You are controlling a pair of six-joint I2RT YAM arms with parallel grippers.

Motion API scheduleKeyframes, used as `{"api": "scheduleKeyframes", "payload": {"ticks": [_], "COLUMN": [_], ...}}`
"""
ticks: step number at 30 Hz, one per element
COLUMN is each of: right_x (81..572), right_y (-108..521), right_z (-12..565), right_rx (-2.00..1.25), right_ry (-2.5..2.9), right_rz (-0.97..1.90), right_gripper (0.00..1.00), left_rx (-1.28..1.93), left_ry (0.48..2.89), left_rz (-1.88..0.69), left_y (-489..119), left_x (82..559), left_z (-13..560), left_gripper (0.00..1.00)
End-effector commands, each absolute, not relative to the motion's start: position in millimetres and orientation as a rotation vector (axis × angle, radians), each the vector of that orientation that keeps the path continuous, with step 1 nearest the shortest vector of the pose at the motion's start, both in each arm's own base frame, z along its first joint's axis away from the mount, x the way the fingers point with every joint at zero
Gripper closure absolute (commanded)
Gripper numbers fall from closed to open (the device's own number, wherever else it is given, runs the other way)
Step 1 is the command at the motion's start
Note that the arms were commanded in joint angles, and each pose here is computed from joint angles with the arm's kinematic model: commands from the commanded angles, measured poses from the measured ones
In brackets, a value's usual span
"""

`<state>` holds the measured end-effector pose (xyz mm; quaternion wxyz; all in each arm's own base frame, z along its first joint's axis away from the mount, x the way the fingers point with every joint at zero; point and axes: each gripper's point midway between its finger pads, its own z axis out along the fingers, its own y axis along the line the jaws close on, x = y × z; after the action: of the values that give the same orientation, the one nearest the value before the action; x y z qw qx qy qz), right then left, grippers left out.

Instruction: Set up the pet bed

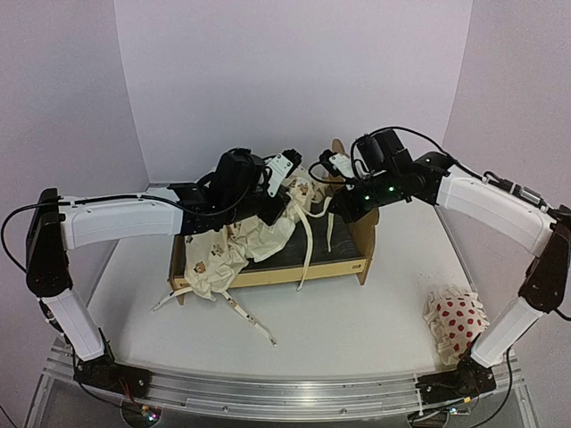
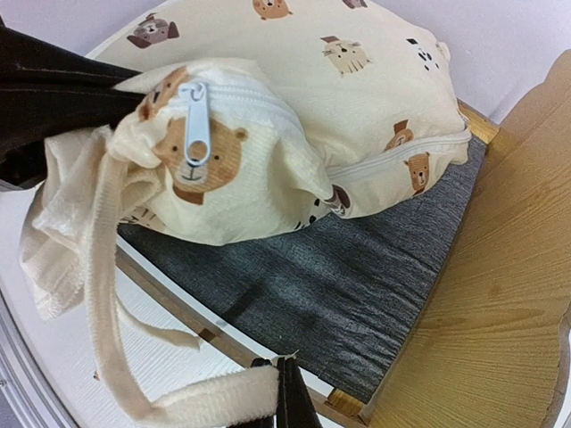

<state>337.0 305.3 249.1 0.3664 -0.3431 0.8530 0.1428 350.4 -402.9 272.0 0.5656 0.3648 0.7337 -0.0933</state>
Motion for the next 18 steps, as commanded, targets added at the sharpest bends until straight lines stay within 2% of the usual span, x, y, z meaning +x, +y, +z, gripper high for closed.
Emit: {"api": "scheduleKeyframes", "payload": {"ticks": [1,11,18], "right_x": [342.6,347.9,346.3], "right_y": [305.2,298.5,303.9], "right_z": [234.0,198.6,184.3], "right_rx": [-0.865,-0.807,-0.731], "right_ry": [2.238,2.339,2.412], "right_rz": [0.33,0.267,0.324], "right_gripper": [1.0,1.0,1.0], "left_rx": [0.783,0.79,0.796], "left_ry": [1.682,1.686,1.688], "left_rz": [-0.241,-0.253,-0.257], "left_y": [-386.5,-387.4,-388.2], "left_x": [347.6,345.7,345.1], "left_z": [310.0,308.5,306.7], "left_gripper": [1.0,1.0,1.0]}}
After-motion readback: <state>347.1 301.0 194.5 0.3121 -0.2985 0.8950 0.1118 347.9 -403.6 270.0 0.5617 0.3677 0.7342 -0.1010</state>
